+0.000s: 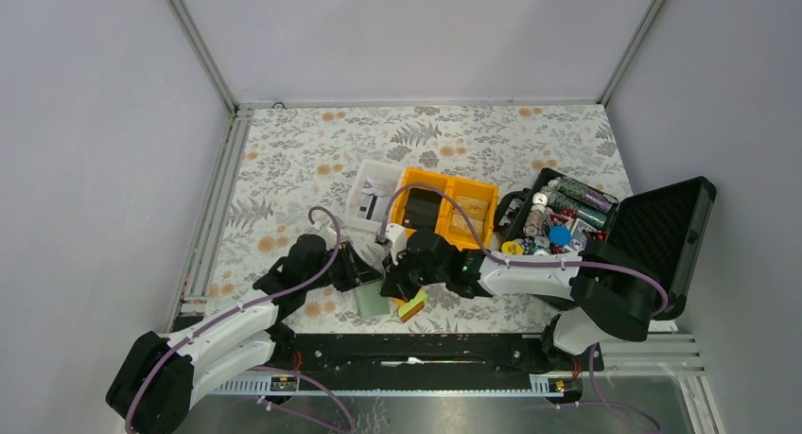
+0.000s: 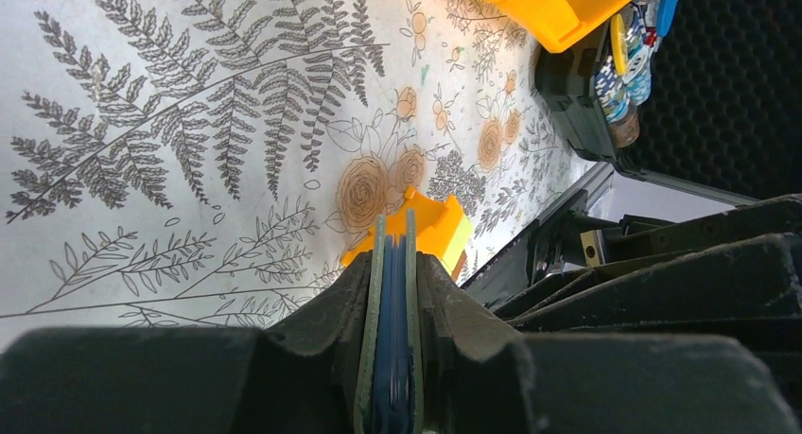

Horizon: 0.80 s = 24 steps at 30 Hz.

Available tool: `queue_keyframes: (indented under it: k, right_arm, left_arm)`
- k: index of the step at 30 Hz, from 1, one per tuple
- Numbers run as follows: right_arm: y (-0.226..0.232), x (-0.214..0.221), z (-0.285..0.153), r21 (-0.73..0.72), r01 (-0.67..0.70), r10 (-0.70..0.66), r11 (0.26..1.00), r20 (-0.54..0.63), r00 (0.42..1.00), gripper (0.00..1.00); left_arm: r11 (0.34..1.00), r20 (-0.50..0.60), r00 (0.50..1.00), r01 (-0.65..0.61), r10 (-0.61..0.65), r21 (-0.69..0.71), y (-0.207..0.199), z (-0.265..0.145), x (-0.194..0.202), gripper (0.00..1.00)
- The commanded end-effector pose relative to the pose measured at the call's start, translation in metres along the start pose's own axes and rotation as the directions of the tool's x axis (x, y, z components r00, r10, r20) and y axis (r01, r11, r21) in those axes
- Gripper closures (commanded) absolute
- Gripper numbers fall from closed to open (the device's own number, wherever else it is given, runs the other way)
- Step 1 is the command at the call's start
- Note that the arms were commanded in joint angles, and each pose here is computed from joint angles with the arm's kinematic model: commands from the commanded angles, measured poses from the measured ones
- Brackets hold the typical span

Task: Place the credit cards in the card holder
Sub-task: Close the card holder at the center of the board.

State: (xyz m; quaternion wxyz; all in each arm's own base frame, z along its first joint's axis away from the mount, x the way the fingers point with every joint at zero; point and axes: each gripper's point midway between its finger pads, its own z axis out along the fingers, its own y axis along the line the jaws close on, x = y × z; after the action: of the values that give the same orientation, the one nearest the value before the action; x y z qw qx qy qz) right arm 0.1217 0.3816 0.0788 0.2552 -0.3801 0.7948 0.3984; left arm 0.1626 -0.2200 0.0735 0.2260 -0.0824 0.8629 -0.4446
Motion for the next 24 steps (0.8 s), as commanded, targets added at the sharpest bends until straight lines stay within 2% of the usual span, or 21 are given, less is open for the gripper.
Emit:
queue_keyframes:
  k: [1, 13, 24]
  right_arm:
    - [0.030, -0.018, 0.007, -0.078, 0.078, -0.075, 0.994, 0.033, 0.997, 1.00]
    - [0.052, -0.021, 0.030, -0.150, 0.155, -0.155, 0.976, 0.011, 0.988, 1.00]
    - [0.076, -0.004, 0.055, -0.237, 0.175, -0.193, 0.956, -0.052, 0.980, 1.00]
  left_arm:
    - [0.994, 0.080, 0.996, -0.034, 0.026, 0.103, -0.038, -0.001, -0.025, 1.00]
    - [0.996, 0.079, 0.997, 0.004, -0.011, 0.089, -0.034, 0.001, -0.023, 1.00]
    - [0.990, 0.129, 0.984, 0.115, -0.125, 0.085, -0.019, 0.002, -0.024, 1.00]
